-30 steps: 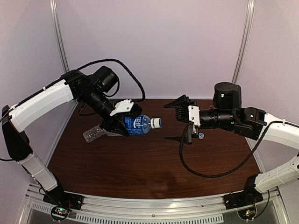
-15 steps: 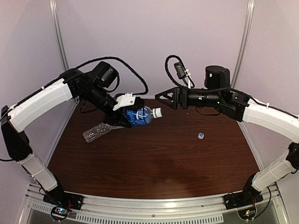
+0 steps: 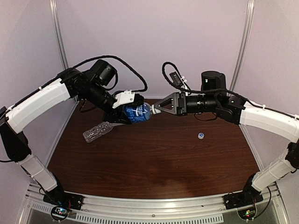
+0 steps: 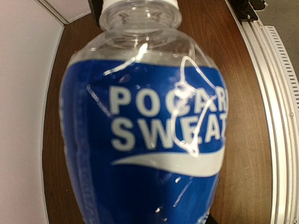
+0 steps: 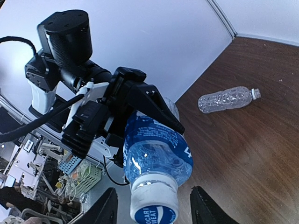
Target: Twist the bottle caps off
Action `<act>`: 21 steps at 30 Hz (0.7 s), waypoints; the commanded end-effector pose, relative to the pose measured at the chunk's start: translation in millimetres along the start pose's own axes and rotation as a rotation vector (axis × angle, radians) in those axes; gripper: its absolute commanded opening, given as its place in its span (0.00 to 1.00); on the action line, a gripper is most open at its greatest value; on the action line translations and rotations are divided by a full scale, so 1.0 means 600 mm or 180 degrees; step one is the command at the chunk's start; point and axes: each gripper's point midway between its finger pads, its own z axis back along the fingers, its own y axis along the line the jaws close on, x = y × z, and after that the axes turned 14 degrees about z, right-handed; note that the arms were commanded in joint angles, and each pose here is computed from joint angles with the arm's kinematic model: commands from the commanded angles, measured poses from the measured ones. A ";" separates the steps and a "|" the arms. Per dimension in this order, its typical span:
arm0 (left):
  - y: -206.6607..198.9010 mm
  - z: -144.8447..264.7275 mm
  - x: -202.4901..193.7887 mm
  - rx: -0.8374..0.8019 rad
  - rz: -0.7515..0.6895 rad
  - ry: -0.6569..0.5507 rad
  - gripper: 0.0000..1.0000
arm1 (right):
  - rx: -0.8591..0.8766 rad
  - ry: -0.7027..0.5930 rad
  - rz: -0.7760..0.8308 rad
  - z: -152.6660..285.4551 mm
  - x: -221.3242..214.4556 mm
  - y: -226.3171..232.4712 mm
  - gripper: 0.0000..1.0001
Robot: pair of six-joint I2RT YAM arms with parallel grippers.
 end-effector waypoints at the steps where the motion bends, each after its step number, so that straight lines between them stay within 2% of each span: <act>1: 0.009 0.016 0.018 0.0127 -0.0026 -0.0151 0.40 | 0.0014 0.0091 -0.0064 -0.006 -0.011 -0.005 0.49; 6: 0.009 0.015 0.017 0.0126 -0.0031 -0.0146 0.39 | -0.0051 0.0127 -0.0038 -0.006 -0.013 -0.013 0.30; 11: 0.006 0.014 0.015 0.0096 -0.0039 -0.0141 0.40 | -0.0094 0.0183 0.0037 -0.006 -0.015 -0.016 0.01; 15: -0.008 0.008 0.009 -0.0053 -0.0065 -0.0117 0.40 | -0.0216 0.0237 0.0615 0.006 -0.013 -0.012 0.00; 21: -0.035 -0.004 -0.010 -0.0348 -0.0110 -0.0021 0.40 | -0.0316 0.0158 0.2193 0.040 -0.007 0.032 0.00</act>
